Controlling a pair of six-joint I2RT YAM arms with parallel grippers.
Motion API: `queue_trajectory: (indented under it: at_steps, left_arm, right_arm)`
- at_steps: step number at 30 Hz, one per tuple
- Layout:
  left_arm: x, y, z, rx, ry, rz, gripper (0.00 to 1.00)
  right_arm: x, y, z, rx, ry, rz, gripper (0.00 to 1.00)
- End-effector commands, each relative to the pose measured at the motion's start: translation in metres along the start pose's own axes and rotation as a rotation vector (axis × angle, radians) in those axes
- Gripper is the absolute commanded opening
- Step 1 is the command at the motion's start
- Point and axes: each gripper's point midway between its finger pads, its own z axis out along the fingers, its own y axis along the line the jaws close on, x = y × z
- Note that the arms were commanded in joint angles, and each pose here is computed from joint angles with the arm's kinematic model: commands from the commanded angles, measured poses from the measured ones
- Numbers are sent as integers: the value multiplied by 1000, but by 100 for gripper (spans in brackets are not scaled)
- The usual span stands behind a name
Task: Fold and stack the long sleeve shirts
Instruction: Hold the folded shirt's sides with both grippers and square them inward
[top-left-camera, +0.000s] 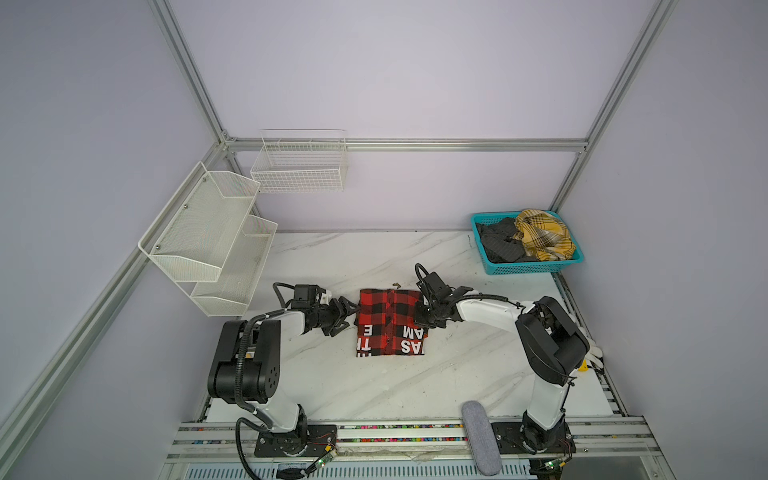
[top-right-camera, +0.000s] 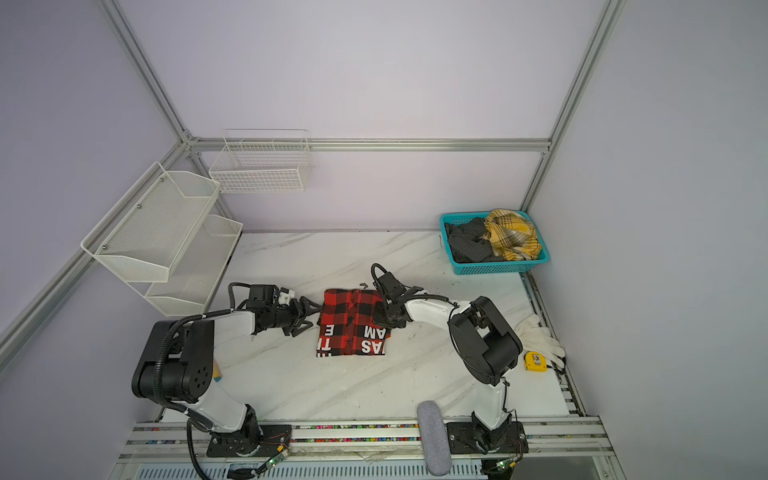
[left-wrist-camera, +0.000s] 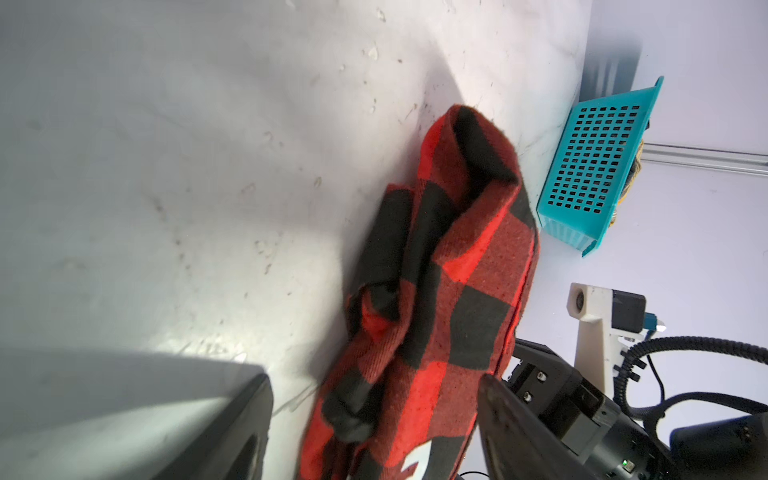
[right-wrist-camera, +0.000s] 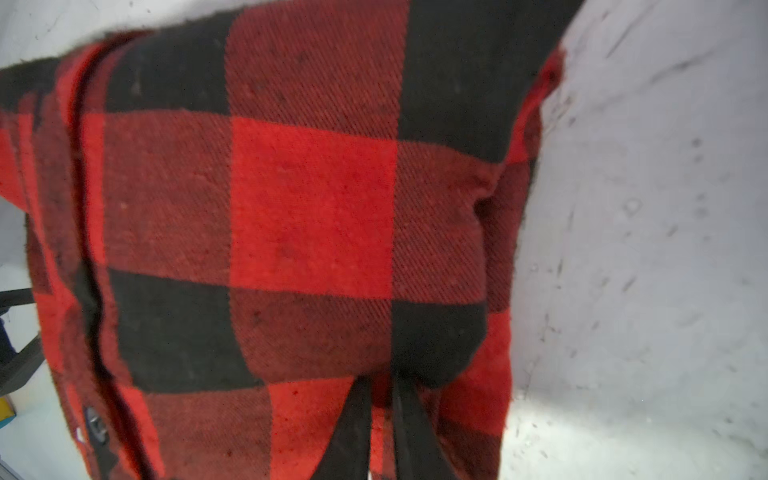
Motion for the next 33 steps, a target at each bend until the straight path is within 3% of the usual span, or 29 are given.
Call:
queue_trajectory:
  at_steps: [1, 12, 18, 25, 33]
  left_arm:
    - [27, 54, 17, -161, 52, -107, 78]
    - [52, 56, 61, -151, 128, -122, 74]
    - [58, 35, 71, -59, 152, -114, 58]
    - [54, -8, 66, 80, 145, -100, 30]
    - [44, -52, 57, 169, 120, -50, 17]
  right_arm:
    - [3, -3, 5, 14, 12, -1, 15]
    - [7, -7, 14, 25, 28, -3, 14]
    - [6, -5, 18, 20, 32, -2, 13]
    - [6, -3, 16, 11, 32, -1, 12]
    - [-3, 4, 1, 3, 2, 0, 11]
